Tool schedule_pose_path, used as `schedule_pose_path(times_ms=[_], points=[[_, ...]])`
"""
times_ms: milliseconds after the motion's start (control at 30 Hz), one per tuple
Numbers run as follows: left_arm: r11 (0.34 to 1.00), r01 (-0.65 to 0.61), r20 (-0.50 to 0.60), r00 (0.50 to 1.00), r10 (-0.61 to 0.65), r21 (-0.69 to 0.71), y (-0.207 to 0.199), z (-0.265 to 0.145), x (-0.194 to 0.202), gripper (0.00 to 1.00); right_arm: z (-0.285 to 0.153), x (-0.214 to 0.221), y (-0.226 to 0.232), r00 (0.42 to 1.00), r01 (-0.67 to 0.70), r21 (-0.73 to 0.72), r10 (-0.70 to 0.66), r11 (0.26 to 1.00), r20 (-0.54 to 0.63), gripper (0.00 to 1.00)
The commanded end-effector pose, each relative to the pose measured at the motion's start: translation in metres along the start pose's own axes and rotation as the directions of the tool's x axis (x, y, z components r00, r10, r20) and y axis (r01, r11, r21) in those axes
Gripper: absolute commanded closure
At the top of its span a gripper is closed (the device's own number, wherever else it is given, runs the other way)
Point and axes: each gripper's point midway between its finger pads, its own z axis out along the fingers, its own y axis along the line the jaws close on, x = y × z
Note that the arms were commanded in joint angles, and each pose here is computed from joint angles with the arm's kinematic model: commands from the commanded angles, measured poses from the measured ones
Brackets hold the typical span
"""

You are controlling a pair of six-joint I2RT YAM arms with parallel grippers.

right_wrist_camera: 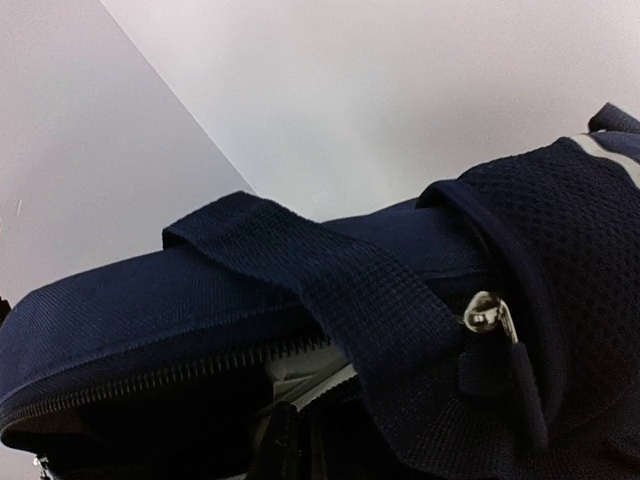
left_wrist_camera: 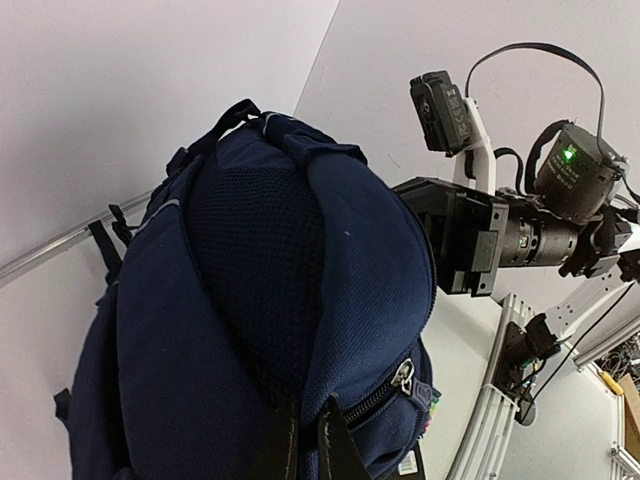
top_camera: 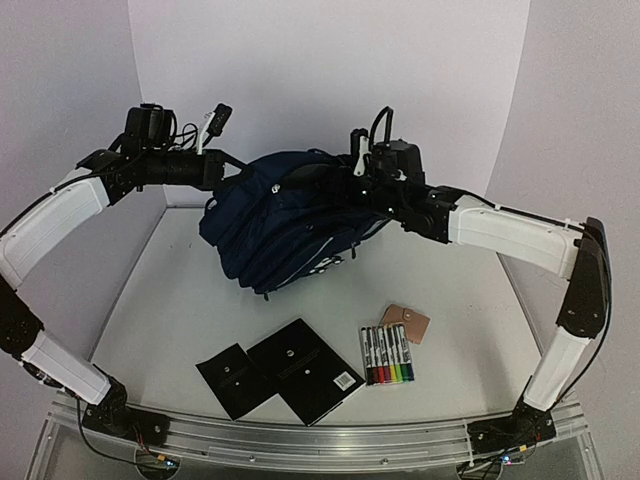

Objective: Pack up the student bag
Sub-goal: Adjust the student bag at the center of the board.

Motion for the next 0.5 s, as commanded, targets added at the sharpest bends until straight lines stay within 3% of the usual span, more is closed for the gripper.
schedule_pose_path(times_ms=[0, 67, 233, 333, 467], points=[[0.995, -0.007, 0.097, 0.995, -0.002, 0.099, -0.022, -0.006, -0.033, 1.00, -0.038, -0.021, 0.048, 0.997, 0.071, -0.185, -0.072, 0.980, 0.000, 0.66], [0.993, 0.009, 0.093, 0.995, -0.020, 0.117, -0.022, -0.003, -0.034, 1.00, -0.051, -0.024, 0.063, 0.996, 0.084, -0.252, -0.092, 0.964, -0.019, 0.53], [0.983, 0.020, 0.059, 0.998, -0.031, 0.183, -0.020, 0.015, -0.029, 1.00, -0.075, -0.008, 0.091, 0.989, 0.068, -0.380, -0.111, 0.923, -0.093, 0.43], [0.978, 0.012, 0.042, 0.999, -0.022, 0.207, -0.017, 0.024, -0.023, 1.00, -0.084, 0.022, 0.102, 0.979, 0.049, -0.409, -0.124, 0.911, -0.159, 0.46], [0.972, 0.017, 0.021, 1.000, -0.023, 0.234, -0.015, 0.034, -0.017, 1.00, -0.083, 0.078, 0.099, 0.956, 0.006, -0.365, -0.113, 0.931, -0.271, 0.59]])
